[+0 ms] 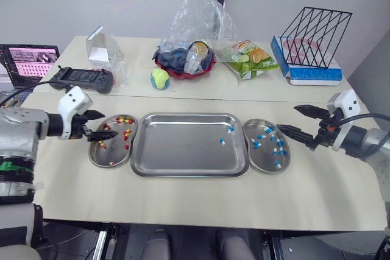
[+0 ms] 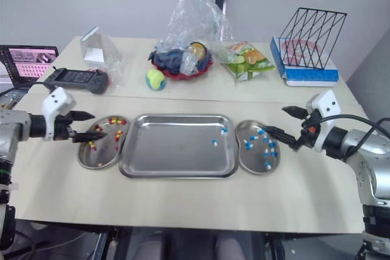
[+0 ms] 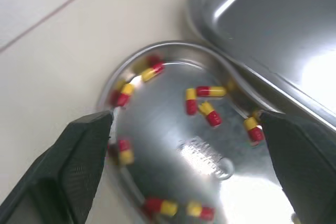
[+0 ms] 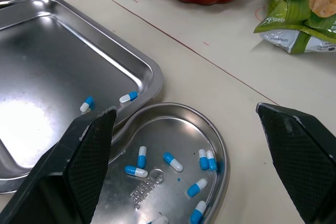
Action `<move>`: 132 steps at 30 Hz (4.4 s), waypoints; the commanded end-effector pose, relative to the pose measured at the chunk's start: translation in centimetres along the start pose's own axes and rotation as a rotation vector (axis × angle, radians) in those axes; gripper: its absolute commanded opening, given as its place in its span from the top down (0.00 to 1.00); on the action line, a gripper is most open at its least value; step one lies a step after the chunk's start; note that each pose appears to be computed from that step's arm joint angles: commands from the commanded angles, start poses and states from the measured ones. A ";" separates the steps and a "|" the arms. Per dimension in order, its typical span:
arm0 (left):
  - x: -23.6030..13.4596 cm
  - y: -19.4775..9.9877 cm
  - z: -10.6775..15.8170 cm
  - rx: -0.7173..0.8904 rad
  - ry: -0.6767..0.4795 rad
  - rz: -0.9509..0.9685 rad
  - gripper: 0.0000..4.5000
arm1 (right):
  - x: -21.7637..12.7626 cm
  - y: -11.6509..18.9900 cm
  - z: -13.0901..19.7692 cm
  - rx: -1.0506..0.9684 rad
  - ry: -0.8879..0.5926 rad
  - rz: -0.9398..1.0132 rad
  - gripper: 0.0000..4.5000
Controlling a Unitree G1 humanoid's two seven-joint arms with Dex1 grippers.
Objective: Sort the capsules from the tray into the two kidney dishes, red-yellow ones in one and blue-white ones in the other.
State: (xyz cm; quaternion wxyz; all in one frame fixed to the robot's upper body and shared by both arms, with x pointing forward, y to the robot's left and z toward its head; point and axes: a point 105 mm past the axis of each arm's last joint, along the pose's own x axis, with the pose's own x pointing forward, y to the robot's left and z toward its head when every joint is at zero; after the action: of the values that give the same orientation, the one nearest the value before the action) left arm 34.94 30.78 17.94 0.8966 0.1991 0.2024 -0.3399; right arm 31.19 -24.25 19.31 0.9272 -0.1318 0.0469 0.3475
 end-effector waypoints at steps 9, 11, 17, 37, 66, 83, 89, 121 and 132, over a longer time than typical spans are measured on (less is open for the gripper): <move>-8.9 3.1 -2.4 -0.090 -0.210 0.241 0.01 | -2.2 -2.6 0.5 -0.043 -0.050 -0.095 0.00; -9.4 2.8 -3.1 -0.082 -0.244 0.262 0.01 | -2.5 -3.1 0.1 -0.033 -0.056 -0.112 0.00; -10.8 2.2 -4.6 -0.093 -0.304 0.311 0.01 | -3.3 -4.4 -0.6 -0.037 -0.057 -0.143 0.00; -11.2 0.7 -7.1 -0.102 -0.283 0.326 0.01 | -5.1 -6.1 -3.7 -0.004 -0.032 -0.225 0.00; -7.9 -6.3 -2.3 -0.072 -0.339 -0.116 0.01 | 4.5 5.5 0.9 0.056 -0.051 0.114 0.00; -7.9 -7.8 -2.5 -0.046 -0.357 -0.086 0.01 | 14.2 12.0 -0.1 0.149 0.087 0.014 0.00; -8.0 -7.9 -2.6 -0.048 -0.351 -0.077 0.01 | 14.1 12.5 -0.7 0.147 0.130 -0.005 0.00; -7.3 -7.4 -2.9 -0.058 -0.315 -0.078 0.00 | 14.0 13.5 0.0 0.180 0.129 0.060 0.99; -6.8 -6.6 -2.2 -0.006 -0.356 -0.056 0.00 | 7.0 2.3 -0.1 0.108 0.134 -0.061 0.99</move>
State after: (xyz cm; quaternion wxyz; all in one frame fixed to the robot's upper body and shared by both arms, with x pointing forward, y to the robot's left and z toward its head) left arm 25.07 31.05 17.53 0.9107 0.1122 0.0600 -0.3929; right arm 35.01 -17.30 16.81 0.9366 -0.0951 0.1416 0.3060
